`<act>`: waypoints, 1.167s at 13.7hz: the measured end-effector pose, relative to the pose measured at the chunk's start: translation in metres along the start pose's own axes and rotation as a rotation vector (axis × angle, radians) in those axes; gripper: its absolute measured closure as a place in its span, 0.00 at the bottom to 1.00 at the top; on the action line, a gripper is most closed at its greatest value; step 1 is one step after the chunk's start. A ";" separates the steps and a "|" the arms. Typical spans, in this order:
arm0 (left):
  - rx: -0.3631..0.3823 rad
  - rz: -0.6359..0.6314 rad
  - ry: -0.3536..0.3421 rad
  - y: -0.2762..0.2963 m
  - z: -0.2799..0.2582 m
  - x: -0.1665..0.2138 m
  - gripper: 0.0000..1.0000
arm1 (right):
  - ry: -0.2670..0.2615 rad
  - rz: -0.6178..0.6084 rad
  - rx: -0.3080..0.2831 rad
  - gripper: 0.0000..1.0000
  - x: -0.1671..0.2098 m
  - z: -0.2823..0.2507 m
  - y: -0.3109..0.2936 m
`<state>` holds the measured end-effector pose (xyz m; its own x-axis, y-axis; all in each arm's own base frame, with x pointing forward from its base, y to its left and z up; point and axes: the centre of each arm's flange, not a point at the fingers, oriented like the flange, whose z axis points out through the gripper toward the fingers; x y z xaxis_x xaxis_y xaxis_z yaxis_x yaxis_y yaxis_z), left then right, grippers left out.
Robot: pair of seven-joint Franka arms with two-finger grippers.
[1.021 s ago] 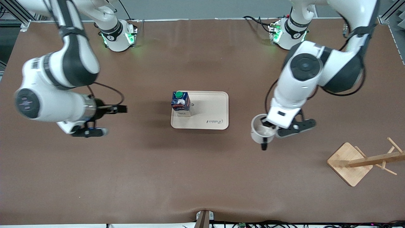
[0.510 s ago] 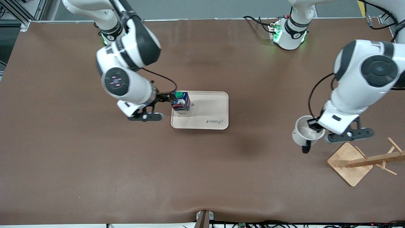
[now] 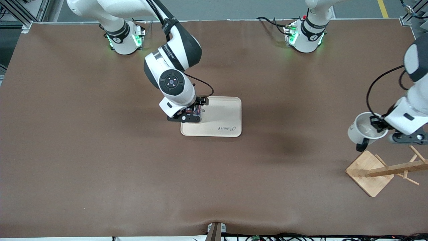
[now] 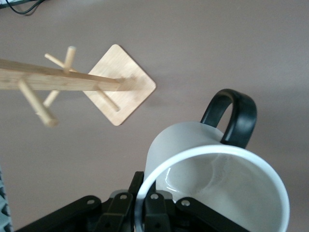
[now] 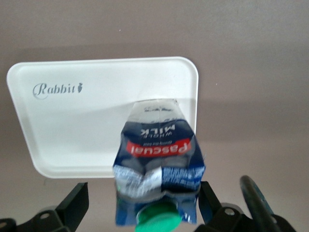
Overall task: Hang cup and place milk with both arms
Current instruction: 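Carry the mug toward the wooden stand while the right gripper grasps the milk, then lift the milk carton off the tray and carry it away with the right gripper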
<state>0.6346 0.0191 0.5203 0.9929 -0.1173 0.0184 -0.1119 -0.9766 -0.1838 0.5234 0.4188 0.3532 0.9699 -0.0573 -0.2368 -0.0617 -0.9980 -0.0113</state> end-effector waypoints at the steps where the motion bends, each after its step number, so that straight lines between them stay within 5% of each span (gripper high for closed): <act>1: -0.009 0.012 -0.006 -0.016 0.003 -0.003 0.95 | 0.012 0.001 -0.018 0.00 0.003 0.004 0.004; 5: -0.046 0.029 -0.022 -0.060 0.013 -0.014 0.95 | 0.030 0.004 -0.030 0.00 0.005 0.008 0.006; 9: -0.129 -0.022 0.005 -0.108 0.013 -0.024 0.95 | 0.044 0.167 -0.016 0.36 0.003 0.001 0.005; 13: -0.150 -0.007 0.002 -0.118 0.025 -0.019 0.95 | 0.097 0.274 0.048 0.36 0.013 -0.054 0.023; 16: -0.166 -0.018 -0.009 -0.130 0.041 -0.017 0.95 | 0.104 0.383 0.079 0.43 0.049 -0.117 0.101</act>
<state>0.6335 0.1560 0.5036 0.9951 -0.0981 0.0116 -0.0979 -0.9950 -0.0185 0.5918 0.3119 0.4539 0.8916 -0.4309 -0.1389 -0.4372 -0.8992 -0.0167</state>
